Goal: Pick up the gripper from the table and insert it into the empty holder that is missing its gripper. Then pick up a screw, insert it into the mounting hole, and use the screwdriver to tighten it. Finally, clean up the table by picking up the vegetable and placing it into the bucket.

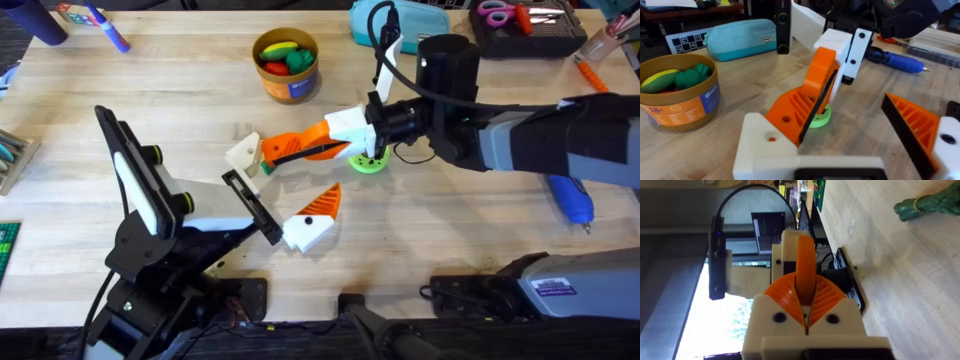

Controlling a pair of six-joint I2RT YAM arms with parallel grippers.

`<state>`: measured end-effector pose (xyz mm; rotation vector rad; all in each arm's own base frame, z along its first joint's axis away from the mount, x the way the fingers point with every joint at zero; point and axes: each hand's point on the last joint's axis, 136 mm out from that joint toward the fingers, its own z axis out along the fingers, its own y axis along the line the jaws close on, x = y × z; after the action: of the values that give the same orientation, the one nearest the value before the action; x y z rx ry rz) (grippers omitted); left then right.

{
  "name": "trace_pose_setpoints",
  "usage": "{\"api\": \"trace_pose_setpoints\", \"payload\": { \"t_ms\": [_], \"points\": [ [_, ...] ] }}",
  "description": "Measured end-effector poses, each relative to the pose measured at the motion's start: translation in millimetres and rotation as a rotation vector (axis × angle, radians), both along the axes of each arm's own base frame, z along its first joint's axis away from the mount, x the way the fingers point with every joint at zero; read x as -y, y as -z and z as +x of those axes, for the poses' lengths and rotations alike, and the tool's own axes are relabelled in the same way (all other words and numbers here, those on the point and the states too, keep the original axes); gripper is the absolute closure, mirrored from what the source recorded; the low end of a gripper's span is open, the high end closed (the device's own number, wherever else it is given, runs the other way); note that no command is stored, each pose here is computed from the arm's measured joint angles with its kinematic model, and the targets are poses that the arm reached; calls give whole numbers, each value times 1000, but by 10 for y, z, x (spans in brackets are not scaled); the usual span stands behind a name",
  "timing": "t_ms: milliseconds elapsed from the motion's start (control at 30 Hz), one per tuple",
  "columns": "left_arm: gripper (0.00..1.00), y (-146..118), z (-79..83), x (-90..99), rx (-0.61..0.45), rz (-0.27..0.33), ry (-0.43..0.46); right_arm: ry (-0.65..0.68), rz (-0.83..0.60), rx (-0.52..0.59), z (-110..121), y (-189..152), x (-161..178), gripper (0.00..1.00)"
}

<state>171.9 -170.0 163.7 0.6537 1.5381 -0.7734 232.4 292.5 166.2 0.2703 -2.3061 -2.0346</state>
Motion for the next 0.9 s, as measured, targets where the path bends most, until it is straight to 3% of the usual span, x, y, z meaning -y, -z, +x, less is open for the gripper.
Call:
{"api": "trace_pose_setpoints", "payload": {
  "t_ms": [333, 600, 900],
  "points": [
    [8, -2, -3, 2, 1, 0, 2, 68, 32, -69, 263, -65, 381, 991],
    [8, -3, -21, 16, 1, -1, 15, -21, 41, -96, 59, -94, 255, 990],
    [8, -8, -145, 102, -1, -5, 103, -113, 42, -123, -175, -112, 102, 991]
  ]
}}
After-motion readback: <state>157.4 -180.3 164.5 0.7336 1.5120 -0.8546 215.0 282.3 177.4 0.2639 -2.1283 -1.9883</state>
